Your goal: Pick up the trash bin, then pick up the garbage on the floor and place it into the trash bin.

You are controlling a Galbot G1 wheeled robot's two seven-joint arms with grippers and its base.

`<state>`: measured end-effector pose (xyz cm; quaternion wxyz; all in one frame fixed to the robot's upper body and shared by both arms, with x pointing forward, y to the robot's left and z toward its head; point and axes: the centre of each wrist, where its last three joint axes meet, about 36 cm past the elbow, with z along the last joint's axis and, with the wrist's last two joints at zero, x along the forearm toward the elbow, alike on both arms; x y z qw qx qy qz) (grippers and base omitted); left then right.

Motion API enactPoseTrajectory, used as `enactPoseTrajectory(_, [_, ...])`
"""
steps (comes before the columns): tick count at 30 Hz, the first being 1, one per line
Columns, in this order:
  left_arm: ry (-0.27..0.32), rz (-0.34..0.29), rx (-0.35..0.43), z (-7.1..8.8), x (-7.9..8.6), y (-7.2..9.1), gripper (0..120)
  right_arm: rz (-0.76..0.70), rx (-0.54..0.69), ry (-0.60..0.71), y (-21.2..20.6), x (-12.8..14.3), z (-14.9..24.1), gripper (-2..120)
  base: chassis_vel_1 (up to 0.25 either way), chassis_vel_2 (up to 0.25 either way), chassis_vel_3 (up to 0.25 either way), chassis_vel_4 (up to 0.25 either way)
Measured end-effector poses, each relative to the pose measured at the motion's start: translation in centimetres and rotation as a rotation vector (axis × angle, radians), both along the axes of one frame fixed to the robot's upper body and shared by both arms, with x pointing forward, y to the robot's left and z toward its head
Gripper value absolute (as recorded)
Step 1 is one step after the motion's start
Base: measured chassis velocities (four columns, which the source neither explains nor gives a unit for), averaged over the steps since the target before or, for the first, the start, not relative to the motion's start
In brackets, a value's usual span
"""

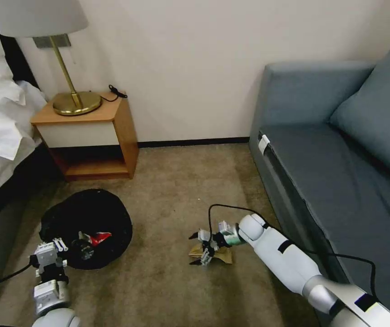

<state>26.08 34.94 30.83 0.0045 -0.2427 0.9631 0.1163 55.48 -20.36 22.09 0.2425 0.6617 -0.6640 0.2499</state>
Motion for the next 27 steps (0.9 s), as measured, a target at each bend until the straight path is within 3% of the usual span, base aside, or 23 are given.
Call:
enactPoseTrajectory(7, [0.001, 0.0, -0.003, -0.2, -0.4, -0.3, 7, -0.043, -0.045, 0.002, -1.7, -0.2, -1.7, 99, 0.0, 0.0, 0.0, 0.0])
enactPoseTrajectory(10, [0.001, 0.0, -0.001, -0.4, -0.5, -0.3, 7, -0.065, -0.051, -0.004, -2.1, 0.1, -2.0, 93, 0.0, 0.0, 0.0, 0.0])
enactPoseTrajectory(22, [0.006, -0.001, 0.001, -0.5, -0.7, -0.4, 7, -0.102, -0.046, 0.012, -2.7, 0.8, -2.9, 43, 0.0, 0.0, 0.0, 0.0])
enactPoseTrajectory(27, [0.006, -0.001, 0.001, -0.5, -0.7, -0.4, 7, -0.096, -0.042, 0.011, -2.5, 0.7, -2.9, 32, 0.0, 0.0, 0.0, 0.0])
